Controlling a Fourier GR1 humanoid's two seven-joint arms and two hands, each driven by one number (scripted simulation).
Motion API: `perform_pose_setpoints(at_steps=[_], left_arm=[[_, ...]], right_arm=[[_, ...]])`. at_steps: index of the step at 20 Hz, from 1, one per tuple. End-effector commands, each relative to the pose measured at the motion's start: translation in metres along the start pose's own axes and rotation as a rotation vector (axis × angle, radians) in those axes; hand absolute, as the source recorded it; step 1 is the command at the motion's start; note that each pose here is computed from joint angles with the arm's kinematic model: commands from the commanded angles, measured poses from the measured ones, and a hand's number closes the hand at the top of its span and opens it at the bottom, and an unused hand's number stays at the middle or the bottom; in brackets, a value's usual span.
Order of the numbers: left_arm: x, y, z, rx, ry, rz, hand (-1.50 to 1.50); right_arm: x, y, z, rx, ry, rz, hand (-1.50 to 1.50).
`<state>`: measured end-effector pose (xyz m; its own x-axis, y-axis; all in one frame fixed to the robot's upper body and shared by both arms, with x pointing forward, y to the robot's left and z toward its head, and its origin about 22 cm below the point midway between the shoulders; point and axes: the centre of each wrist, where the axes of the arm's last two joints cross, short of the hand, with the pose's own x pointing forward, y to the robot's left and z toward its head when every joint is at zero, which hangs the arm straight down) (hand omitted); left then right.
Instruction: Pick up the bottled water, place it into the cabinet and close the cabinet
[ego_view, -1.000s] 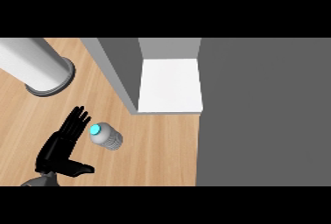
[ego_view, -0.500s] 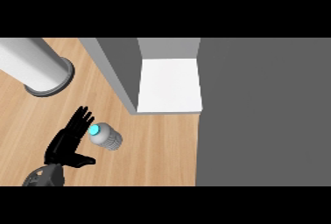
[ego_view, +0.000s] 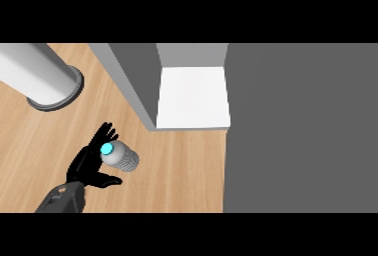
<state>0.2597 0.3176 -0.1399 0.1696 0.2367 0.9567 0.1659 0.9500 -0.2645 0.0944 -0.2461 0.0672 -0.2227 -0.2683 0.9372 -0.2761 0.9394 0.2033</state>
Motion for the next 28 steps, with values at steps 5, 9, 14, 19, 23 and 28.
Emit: perform_pose_setpoints(at_steps=[5,9,14,19,23,28], left_arm=[[-0.008,0.007,0.008,-0.030,-0.026,0.082,-1.50],[-0.010,-0.006,-0.005,-0.071,0.000,0.129,-1.50],[-0.017,-0.035,-0.022,-0.117,0.006,0.197,-1.50],[-0.021,-0.034,-0.017,-0.149,0.013,0.257,-1.50],[-0.025,-0.033,-0.012,-0.178,0.024,0.258,-1.50],[-0.023,-0.062,-0.034,-0.232,0.002,0.231,1.50]], right_arm=[[-0.019,0.003,0.016,-0.003,0.022,-0.002,-1.50],[0.002,0.011,-0.004,-0.017,-0.011,-0.012,-1.50],[-0.002,-0.003,-0.002,0.020,-0.001,-0.013,-1.50],[-0.004,0.004,-0.011,-0.002,-0.003,-0.017,-1.50],[-0.019,-0.009,-0.003,0.006,0.019,-0.008,-1.50],[-0.018,-0.010,-0.014,0.013,0.027,-0.019,-1.50]])
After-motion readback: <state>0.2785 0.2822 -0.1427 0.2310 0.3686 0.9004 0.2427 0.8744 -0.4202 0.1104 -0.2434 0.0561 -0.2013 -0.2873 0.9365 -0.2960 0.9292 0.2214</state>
